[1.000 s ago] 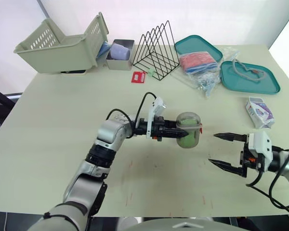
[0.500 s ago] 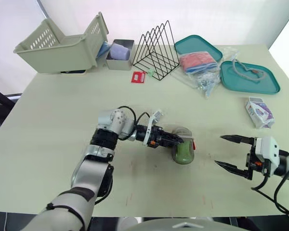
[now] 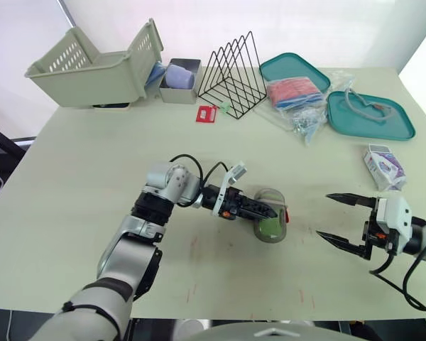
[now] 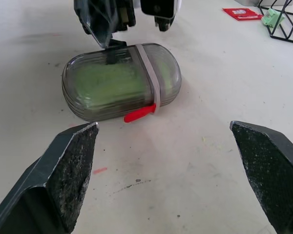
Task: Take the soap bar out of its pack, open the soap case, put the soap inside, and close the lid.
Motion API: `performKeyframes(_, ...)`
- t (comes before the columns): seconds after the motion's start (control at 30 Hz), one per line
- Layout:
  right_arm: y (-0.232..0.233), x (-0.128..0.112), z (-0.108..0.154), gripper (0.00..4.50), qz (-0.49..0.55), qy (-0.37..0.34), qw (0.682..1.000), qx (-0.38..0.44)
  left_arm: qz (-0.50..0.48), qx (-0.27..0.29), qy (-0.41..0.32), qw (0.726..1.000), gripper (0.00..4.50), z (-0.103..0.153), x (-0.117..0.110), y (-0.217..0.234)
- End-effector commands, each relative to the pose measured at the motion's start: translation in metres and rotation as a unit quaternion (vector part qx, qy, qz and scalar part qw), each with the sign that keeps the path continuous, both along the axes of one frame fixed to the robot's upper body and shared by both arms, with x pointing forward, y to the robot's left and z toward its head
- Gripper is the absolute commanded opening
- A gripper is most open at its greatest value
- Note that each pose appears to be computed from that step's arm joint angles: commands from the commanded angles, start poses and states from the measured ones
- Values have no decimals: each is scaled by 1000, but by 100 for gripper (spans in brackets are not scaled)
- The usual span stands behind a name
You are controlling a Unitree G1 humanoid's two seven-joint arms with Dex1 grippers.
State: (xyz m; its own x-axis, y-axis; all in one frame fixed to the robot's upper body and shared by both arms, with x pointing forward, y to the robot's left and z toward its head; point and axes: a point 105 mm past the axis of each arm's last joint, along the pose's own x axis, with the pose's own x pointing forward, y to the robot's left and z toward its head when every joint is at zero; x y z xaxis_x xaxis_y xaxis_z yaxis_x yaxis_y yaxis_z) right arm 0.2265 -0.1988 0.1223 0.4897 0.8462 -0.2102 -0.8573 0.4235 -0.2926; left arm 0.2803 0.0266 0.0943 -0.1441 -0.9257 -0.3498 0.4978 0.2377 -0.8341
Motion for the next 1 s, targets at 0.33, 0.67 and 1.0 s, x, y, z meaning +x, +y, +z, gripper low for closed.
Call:
performKeyframes(0.33, -3, 6, 7, 450, -12, -8, 1000, 8, -10, -5, -219, 976, 446, 19, 16, 52)
performKeyframes(0.67, -13, 18, 10, 450, -71, -19, 997, 32, 71, -7, -558, 827, 446, 43, 36, 83)
performKeyframes(1.0, -24, 13, 5, 450, -107, -11, 993, 50, 160, 46, -564, 808, 446, 19, 19, 109)
